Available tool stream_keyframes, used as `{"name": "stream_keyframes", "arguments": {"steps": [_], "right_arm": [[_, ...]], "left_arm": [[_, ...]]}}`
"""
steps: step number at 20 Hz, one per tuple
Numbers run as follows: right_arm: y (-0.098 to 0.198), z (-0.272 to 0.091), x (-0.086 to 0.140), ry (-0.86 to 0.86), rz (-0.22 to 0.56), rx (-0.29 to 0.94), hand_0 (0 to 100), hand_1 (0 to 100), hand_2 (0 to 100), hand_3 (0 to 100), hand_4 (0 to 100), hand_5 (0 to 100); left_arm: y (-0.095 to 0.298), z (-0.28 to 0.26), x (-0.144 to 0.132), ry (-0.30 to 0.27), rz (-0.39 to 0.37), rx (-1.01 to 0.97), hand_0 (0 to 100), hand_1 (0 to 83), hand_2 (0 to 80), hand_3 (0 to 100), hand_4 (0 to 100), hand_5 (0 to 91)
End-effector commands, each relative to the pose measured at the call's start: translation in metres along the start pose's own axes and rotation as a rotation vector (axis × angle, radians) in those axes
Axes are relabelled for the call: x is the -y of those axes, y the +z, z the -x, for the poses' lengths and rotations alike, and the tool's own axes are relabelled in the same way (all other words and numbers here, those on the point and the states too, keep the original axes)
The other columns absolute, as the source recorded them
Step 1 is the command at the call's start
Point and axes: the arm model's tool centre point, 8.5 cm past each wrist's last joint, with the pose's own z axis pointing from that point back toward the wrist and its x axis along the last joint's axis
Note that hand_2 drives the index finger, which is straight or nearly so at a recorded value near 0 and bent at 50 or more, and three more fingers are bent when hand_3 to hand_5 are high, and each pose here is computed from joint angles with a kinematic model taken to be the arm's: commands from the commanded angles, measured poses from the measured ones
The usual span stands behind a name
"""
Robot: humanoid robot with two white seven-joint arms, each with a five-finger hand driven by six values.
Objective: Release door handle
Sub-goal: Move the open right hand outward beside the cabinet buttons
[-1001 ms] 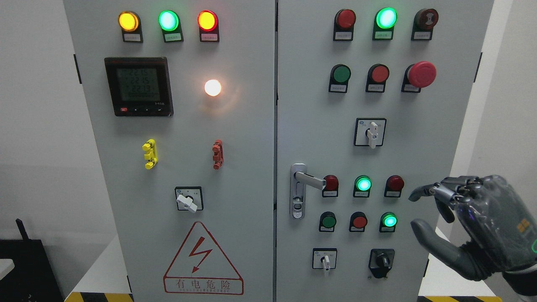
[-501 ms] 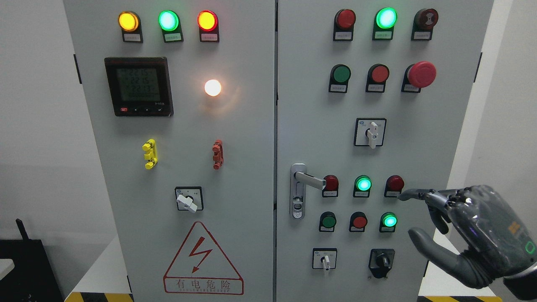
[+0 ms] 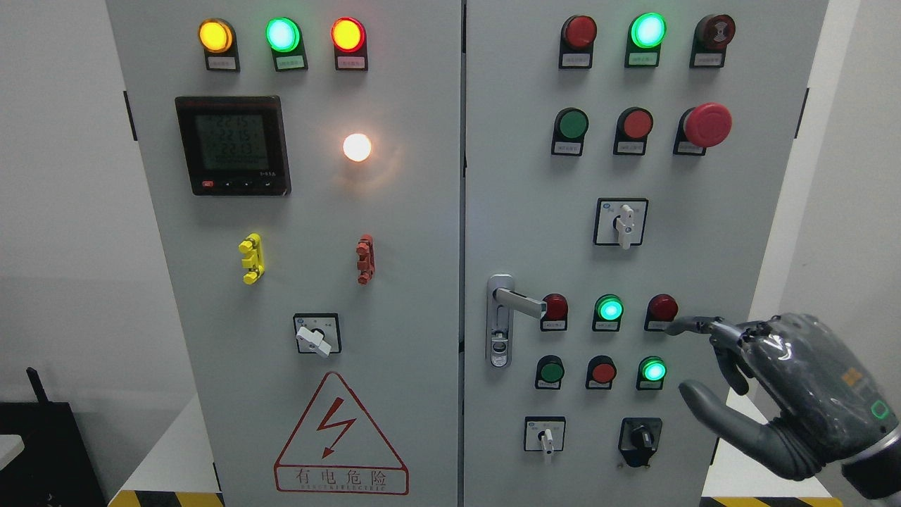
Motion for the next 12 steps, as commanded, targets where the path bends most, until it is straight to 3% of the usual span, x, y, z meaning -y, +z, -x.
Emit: {"name": "stream_keyframes", "arguments": {"steps": [1,5,12], "right_arm": [[-0.013,-0.018,-0.014,-0.026,-0.035,0.029,46,0,27,94,98,100],[-0.028,-0.042,-0.042,-0.109,-0.044,0.021,45,0,30,95,99,100],[-0.047,-0.053,-0.038,-0.089,-0.033,0.018,46,0,37,99,100,100]], "left_arm": [[0.0,0.001,0.0,0.001,0.0,-0.006,12,38.9,0.0,0,0,0.0],[0.0,0.001,0.0,0.001,0.0,-0.006,12,38.9,0.0,0,0,0.0],[0.0,0.001,0.0,0.001,0.0,-0.006,12,38.9,0.0,0,0,0.0]]}}
